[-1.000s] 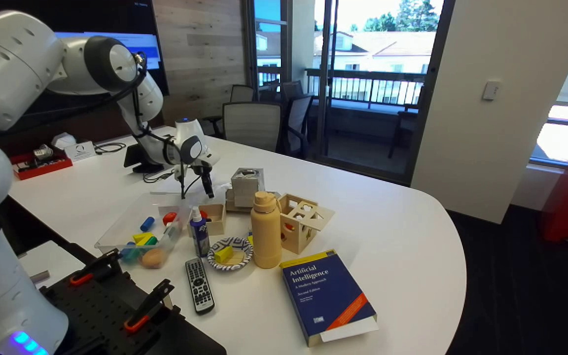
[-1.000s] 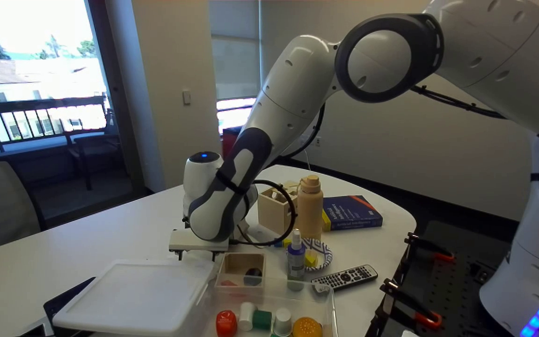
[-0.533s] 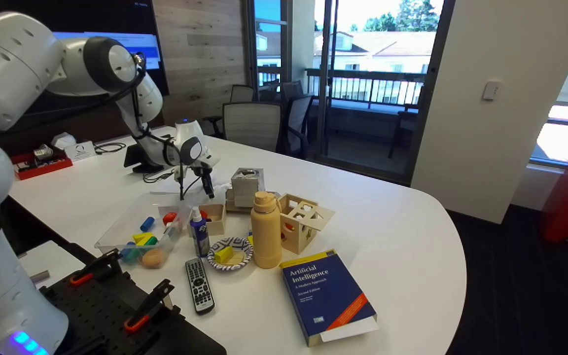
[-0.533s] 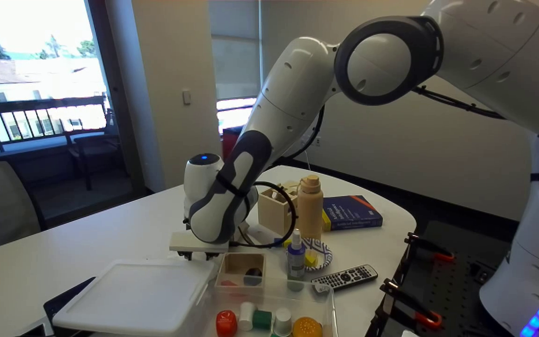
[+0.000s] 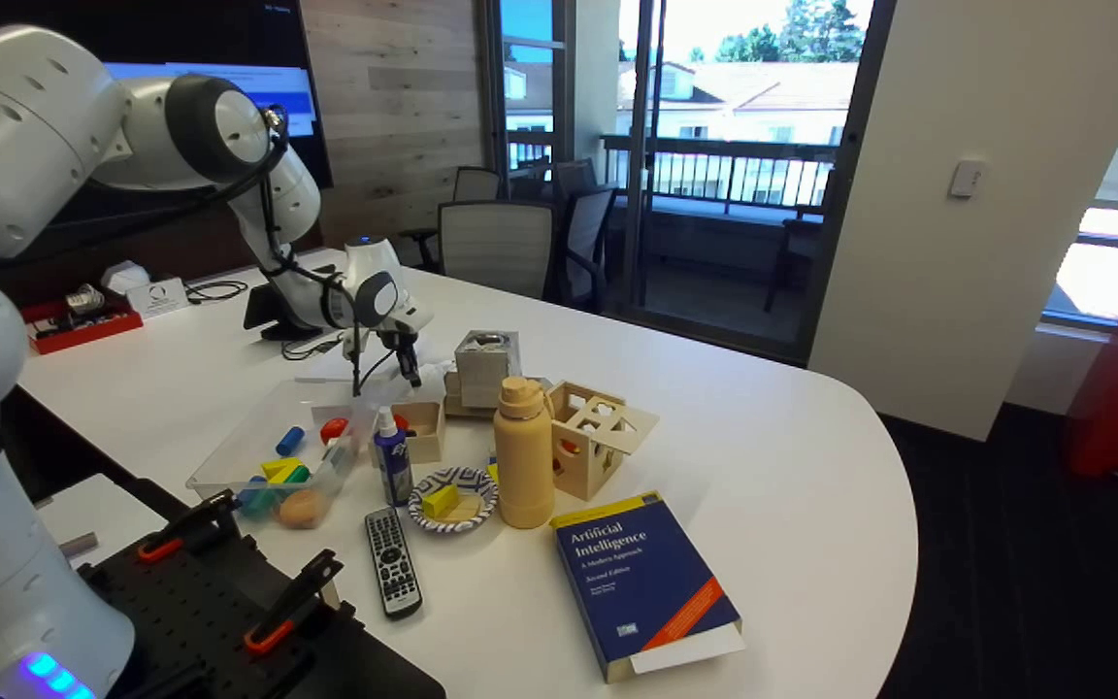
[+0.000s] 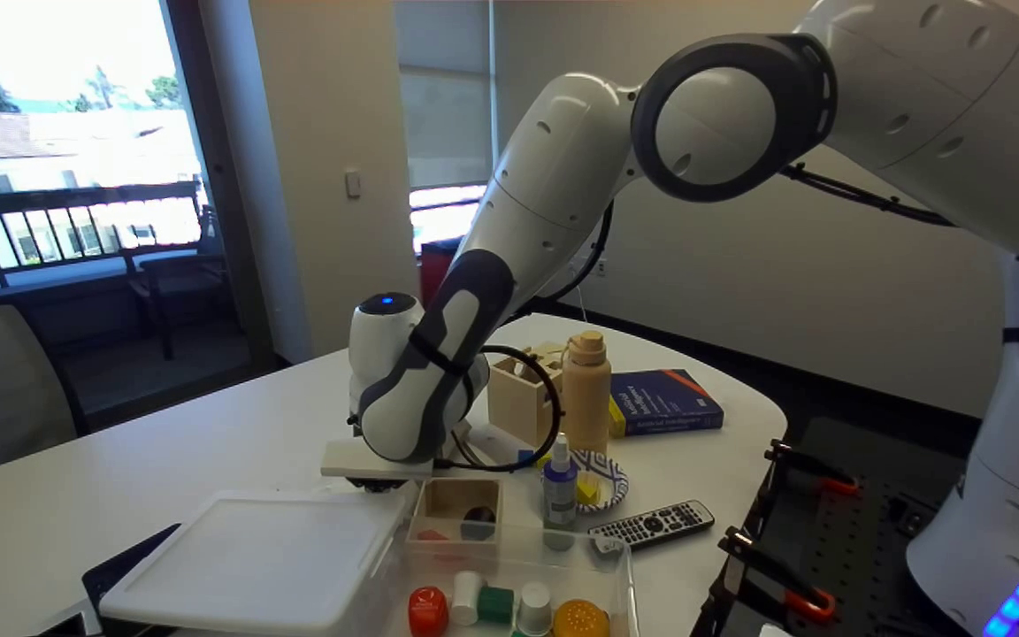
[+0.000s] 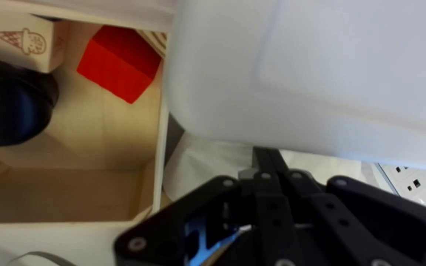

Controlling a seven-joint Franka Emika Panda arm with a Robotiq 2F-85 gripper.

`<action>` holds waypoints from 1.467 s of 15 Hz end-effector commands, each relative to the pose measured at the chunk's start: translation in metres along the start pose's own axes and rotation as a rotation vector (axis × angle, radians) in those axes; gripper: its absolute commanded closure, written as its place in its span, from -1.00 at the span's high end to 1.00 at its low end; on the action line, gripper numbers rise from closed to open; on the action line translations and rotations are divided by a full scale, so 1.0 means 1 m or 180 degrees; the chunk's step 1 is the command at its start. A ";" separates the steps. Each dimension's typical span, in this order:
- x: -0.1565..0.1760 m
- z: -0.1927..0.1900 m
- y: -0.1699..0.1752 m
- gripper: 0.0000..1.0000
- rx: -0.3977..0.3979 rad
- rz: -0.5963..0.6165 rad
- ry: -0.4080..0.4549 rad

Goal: Use the paper towel to clean the book

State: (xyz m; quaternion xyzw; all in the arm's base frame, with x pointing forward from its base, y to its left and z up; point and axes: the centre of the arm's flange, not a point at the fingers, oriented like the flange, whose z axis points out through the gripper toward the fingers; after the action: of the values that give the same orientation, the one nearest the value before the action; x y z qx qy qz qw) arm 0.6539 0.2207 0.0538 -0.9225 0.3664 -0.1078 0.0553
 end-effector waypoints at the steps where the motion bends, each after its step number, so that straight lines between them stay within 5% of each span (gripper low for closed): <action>1: -0.001 -0.025 -0.007 -1.00 0.0018 0.0125 -0.0041; 11: -0.007 -0.202 -0.022 -1.00 0.0393 -0.0027 0.0283; 17: 0.014 -0.322 0.007 -1.00 0.0467 0.0238 0.1051; 22: 0.073 -0.414 0.063 -1.00 0.0243 0.0702 0.1841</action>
State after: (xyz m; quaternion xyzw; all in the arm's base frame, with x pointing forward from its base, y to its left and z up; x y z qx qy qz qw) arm 0.6098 0.1477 0.4077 -0.8343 0.4240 -0.3510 0.0311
